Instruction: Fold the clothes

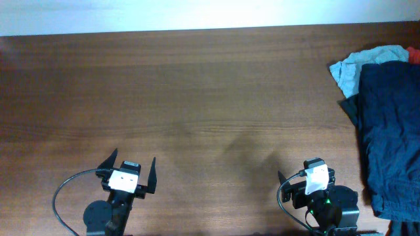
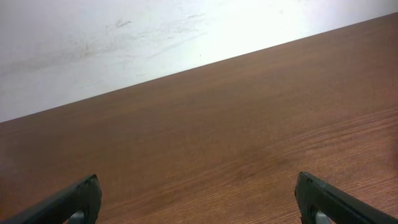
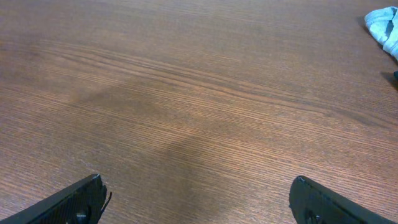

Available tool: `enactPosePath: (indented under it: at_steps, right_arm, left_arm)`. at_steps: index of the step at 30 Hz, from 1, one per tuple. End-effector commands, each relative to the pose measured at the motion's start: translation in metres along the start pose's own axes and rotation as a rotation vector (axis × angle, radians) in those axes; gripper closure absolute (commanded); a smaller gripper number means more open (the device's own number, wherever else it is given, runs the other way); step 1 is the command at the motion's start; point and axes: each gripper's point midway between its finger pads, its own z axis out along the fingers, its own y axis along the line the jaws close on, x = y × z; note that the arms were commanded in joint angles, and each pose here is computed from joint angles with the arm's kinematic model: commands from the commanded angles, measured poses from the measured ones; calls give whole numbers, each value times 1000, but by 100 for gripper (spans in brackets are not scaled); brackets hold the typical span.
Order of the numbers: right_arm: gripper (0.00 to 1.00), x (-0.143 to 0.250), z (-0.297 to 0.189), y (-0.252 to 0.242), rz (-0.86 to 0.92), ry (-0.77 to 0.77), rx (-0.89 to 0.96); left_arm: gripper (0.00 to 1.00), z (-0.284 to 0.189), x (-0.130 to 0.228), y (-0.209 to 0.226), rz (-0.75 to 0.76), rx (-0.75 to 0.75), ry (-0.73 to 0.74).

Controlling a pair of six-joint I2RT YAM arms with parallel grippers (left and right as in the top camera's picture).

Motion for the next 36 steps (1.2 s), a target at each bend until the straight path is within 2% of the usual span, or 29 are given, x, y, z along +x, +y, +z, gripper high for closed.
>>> enactPosePath:
  at_steps: [1, 7, 9, 13, 15, 17, 20, 24, 31, 36]
  right_arm:
    - [1, 0, 0, -1, 2, -5, 2]
    - [1, -3, 0, 1, 1, -17, -7]
    - [1, -4, 0, 5, 0, -22, -33]
    - [1, -7, -2, 19, -2, -38, -111]
    - [1, -20, -4, 31, -18, -94, -183]
    - [1, -42, -13, 54, -53, -193, -323]
    - [1, -69, -24, 63, -29, -302, -390]
    - [2, -88, -31, 59, -9, -367, -372]
    - [2, -116, -39, 45, 113, -325, -304]
    - [2, -139, -28, 16, 205, -113, -161]
  left_arm:
    - [1, 2, 4, -4, 7, 19, 6]
    - [1, 2, 4, -4, 7, 19, 6]
    - [1, 2, -5, 6, 71, -37, -27]
    - [1, 1, -19, 3, 80, -19, -88]
    - [1, 0, -24, 3, 84, -15, -107]
    - [1, -2, -32, -20, 96, 117, -156]
    - [1, -9, -34, -49, 101, 290, -184]
    - [1, -18, -58, -50, 41, 312, -224]
    - [1, -20, -86, -24, -14, 214, -68]
    - [1, 5, -129, 0, -67, 195, 125]
